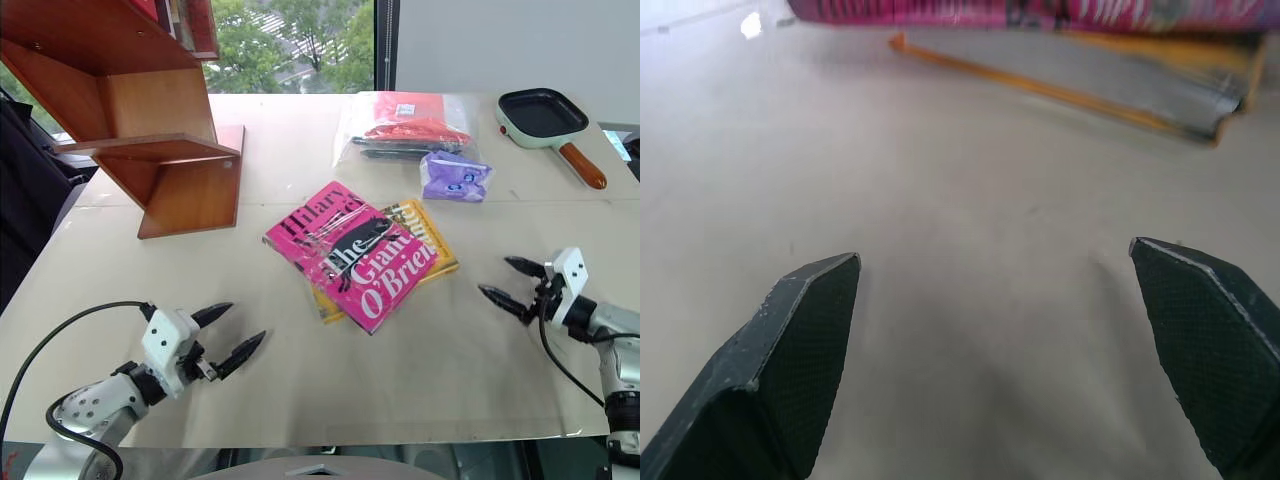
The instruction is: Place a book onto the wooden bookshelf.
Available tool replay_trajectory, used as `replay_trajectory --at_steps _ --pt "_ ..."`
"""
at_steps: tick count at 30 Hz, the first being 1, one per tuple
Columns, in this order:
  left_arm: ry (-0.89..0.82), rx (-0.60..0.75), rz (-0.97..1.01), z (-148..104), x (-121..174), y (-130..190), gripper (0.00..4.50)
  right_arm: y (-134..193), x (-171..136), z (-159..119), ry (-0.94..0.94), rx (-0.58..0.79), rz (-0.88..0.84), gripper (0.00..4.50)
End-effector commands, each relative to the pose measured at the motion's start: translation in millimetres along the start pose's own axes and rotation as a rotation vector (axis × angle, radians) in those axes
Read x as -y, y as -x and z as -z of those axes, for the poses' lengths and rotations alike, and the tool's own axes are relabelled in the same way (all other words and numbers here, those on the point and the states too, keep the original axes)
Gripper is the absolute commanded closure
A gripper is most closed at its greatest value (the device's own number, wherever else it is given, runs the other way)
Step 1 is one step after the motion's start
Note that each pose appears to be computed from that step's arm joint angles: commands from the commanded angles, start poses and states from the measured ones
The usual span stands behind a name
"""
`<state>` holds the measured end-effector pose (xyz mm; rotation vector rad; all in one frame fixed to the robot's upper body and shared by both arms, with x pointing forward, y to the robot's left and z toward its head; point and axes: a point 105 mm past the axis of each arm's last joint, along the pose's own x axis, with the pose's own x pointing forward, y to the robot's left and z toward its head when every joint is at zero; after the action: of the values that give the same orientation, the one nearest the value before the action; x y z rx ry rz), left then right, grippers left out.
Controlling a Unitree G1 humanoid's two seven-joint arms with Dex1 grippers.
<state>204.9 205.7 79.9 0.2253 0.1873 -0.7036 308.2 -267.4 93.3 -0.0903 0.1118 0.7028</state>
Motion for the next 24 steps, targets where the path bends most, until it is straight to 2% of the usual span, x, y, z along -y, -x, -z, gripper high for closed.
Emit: replay_trajectory --at_steps 1,6,7,9,11,12,13,15,16,24 --pt "-0.065 0.063 0.093 -29.5 -9.2 15.0 0.06 -22.3 11.4 -35.0 0.053 0.066 0.057 0.00" --pt "-0.141 0.066 0.195 -57.6 -21.1 30.5 0.06 -59.0 11.4 -52.0 0.085 0.003 0.032 0.00" --pt "-0.147 0.073 0.216 -64.3 -22.4 33.0 0.02 -66.6 8.4 -57.5 0.084 0.015 0.009 0.26" --pt "-0.169 0.078 0.247 -74.7 -24.2 37.2 0.00 -77.4 -2.0 -63.0 0.088 0.017 -0.066 0.88" --pt "-0.177 0.076 0.272 -81.8 -25.0 41.7 0.00 -85.9 -12.8 -62.8 0.108 -0.004 -0.137 1.88" --pt "-0.177 0.071 0.282 -83.3 -24.7 43.5 0.00 -88.8 -17.1 -62.9 0.119 -0.009 -0.164 2.16" --pt "-0.182 0.066 0.289 -84.5 -24.7 45.1 0.00 -90.9 -21.2 -62.8 0.123 -0.014 -0.190 2.83" --pt "-0.187 0.069 0.286 -88.0 -25.6 47.3 0.00 -93.2 -29.1 -62.5 0.130 -0.022 -0.240 3.73" --pt "-0.186 0.071 0.285 -89.4 -25.8 48.3 0.00 -94.5 -34.3 -61.6 0.131 -0.027 -0.267 4.34" --pt "-0.107 0.196 0.247 -110.4 -28.3 49.6 0.00 -98.4 -65.4 -62.0 0.115 -0.032 -0.406 4.43"
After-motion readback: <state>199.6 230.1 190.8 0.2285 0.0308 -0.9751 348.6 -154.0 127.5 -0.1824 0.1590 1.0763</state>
